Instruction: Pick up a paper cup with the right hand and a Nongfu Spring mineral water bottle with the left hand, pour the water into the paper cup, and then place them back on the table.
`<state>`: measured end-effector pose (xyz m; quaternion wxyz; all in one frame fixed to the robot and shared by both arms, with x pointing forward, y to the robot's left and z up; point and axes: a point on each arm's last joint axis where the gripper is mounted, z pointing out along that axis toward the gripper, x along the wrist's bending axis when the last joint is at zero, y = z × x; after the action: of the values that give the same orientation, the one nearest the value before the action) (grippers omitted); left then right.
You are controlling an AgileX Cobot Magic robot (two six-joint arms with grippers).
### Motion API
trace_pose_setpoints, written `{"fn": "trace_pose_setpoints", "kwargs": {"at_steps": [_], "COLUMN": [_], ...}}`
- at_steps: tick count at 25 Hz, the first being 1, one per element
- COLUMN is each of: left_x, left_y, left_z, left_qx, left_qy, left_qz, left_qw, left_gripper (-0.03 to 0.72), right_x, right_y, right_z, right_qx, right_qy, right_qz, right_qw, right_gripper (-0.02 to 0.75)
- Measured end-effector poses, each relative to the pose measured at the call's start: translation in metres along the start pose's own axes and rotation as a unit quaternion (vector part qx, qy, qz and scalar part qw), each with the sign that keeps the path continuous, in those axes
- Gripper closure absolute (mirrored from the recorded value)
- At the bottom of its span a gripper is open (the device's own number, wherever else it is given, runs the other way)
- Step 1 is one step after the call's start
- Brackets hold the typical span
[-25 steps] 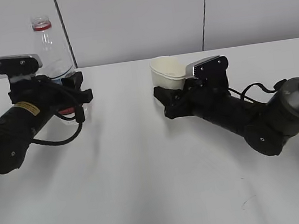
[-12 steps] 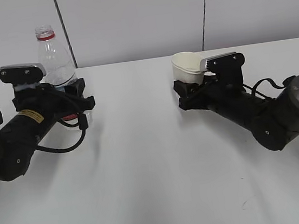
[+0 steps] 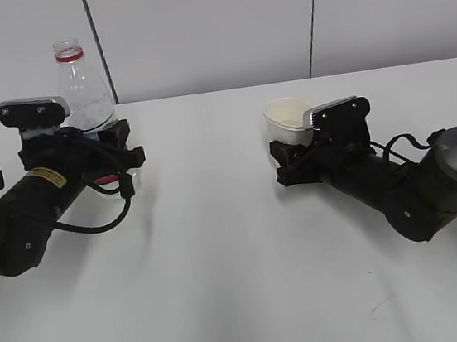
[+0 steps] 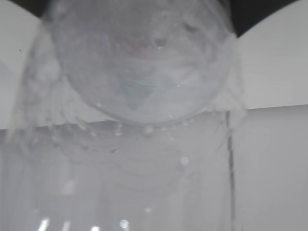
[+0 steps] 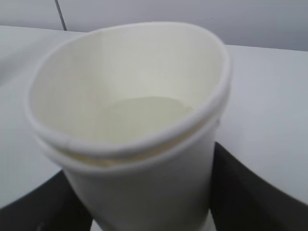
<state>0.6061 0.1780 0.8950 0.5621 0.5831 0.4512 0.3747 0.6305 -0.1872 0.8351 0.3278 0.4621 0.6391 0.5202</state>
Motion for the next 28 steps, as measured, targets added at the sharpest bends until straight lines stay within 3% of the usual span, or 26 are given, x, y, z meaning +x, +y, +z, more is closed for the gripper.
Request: {"fn": "trace_pose_setpoints", "kwargs": {"at_steps": [28], "left_x": [-0.001], "left_y": [0.000], "left_z": [0.000], "left_qx": [0.000], "left_qy": [-0.005], "left_qz": [0.003], "left_qw": [1.000], "left_gripper": [0.363], "right_x": [0.000], "right_y": [-0.018], "right_z": [0.002], "right_qx": [-0.016], "right_qy": [0.004], "right_qz": [0.003], "right_qw": [1.000], "right_gripper": [0.245]}}
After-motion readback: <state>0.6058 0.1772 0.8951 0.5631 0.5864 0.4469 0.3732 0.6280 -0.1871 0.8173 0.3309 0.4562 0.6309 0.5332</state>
